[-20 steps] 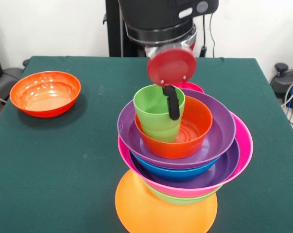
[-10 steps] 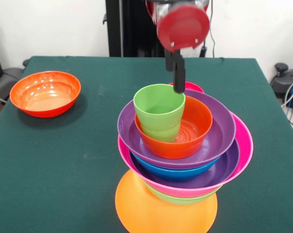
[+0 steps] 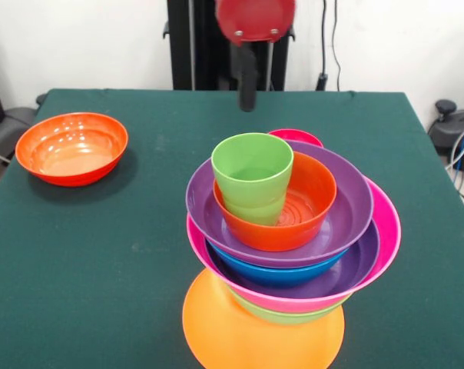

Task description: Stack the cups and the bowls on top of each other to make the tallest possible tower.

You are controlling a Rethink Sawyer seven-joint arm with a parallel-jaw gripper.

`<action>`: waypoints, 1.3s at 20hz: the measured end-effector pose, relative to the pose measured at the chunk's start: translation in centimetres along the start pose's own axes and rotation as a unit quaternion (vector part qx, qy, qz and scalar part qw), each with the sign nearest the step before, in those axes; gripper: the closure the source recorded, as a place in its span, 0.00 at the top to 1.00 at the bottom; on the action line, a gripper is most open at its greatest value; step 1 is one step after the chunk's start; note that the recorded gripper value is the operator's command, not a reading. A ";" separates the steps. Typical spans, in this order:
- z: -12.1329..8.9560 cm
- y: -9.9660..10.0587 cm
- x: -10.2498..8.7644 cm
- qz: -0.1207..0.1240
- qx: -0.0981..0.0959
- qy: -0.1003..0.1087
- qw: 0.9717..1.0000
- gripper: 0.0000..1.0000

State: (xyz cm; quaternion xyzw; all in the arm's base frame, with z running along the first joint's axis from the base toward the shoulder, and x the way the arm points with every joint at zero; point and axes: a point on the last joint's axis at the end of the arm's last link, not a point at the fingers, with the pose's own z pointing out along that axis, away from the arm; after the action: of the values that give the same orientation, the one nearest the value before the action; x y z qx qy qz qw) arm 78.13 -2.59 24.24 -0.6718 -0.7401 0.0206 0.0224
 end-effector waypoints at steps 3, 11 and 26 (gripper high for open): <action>1.2 -1.7 -1.4 0.002 0.010 -0.026 1.000 1.00; 4.5 -4.3 -3.8 0.004 0.016 -0.068 0.998 1.00; 8.9 -9.0 -6.5 0.010 0.036 -0.093 0.995 1.00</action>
State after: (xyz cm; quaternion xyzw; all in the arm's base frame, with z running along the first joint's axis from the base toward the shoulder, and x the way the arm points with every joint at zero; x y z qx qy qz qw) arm 69.30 -9.91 15.82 -0.6733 -0.7308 0.1100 -0.0224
